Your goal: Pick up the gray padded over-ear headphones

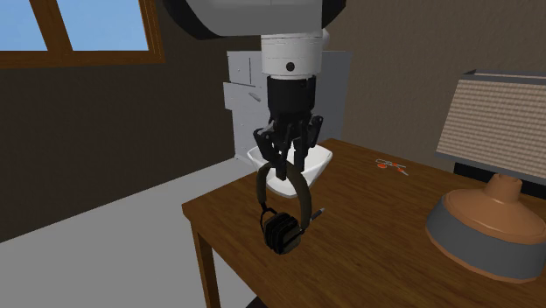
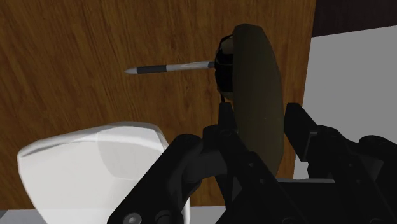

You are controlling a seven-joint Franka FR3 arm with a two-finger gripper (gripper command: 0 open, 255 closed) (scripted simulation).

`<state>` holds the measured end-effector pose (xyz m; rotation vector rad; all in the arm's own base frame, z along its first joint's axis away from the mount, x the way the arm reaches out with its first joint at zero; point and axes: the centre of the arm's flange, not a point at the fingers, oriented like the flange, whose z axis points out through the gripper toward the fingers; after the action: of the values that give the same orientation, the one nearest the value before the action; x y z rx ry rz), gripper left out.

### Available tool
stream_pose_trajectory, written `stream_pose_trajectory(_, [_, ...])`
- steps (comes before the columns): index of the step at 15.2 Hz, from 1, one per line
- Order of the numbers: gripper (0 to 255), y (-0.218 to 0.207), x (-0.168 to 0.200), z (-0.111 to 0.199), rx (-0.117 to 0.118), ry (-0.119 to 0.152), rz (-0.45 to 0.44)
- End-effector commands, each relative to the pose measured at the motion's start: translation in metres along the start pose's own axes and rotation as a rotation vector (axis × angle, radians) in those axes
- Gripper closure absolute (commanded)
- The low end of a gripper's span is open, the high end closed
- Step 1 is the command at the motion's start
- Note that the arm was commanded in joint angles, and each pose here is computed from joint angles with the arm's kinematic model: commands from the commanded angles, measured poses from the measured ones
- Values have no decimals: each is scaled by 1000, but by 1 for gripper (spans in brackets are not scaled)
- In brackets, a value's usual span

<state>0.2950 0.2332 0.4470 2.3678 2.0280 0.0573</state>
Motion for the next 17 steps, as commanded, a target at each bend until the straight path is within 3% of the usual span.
stream_pose_trajectory(1, [255,0,0,1,1,-1,0])
stream_pose_trajectory(3, [255,0,0,1,1,-1,0])
stream_pose_trajectory(17, [255,3,1,-73,1,-1,0])
